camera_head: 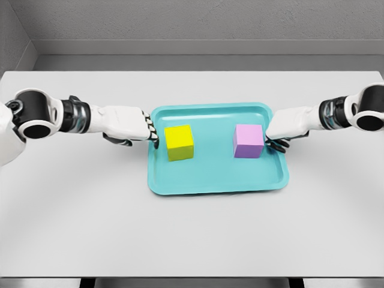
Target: Push two cubes
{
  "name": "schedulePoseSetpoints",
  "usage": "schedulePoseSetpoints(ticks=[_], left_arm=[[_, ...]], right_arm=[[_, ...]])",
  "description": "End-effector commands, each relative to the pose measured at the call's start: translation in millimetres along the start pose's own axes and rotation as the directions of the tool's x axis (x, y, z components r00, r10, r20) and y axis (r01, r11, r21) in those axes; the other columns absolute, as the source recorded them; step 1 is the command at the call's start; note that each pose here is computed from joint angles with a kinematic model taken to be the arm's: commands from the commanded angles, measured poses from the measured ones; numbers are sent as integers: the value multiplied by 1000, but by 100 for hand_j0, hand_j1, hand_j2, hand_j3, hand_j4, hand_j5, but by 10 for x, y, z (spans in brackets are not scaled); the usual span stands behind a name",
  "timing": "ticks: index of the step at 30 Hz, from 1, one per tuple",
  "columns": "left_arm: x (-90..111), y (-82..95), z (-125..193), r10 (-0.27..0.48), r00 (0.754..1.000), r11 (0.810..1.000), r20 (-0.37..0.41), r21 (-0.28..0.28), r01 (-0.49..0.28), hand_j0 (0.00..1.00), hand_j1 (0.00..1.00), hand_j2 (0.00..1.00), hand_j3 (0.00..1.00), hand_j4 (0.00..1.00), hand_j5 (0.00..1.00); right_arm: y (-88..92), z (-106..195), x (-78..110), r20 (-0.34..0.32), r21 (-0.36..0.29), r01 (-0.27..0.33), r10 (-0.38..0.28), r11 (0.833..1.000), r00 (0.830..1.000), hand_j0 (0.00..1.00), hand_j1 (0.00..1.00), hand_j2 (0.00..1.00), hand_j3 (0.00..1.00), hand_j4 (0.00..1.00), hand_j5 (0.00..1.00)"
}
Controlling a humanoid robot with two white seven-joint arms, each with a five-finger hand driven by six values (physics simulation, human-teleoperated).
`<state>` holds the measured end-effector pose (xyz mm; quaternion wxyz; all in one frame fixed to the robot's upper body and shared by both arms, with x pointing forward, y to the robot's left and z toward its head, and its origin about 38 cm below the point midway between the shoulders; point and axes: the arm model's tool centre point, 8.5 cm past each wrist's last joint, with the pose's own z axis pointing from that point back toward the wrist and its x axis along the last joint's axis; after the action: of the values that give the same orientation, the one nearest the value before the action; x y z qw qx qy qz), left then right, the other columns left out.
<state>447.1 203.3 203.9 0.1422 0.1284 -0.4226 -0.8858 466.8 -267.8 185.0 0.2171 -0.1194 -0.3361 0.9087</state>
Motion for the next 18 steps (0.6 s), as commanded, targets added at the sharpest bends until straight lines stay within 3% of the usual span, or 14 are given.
schedulePoseSetpoints(ticks=[1, 18], left_arm=[[-1, 20, -25, 4, 1000, 1000, 2, 6, -4, 70, 70, 70, 70, 70, 70], [33, 33, -137, 15, 1000, 1000, 20, 13, -15, 70, 70, 70, 70, 70, 70]], right_arm=[[1, -25, -5, 1, 0, 7, -7, 1000, 1000, 15, 15, 15, 15, 15, 15], [-17, -73, 24, 9, 5, -3, 3, 1000, 1000, 15, 15, 15, 15, 15, 15]])
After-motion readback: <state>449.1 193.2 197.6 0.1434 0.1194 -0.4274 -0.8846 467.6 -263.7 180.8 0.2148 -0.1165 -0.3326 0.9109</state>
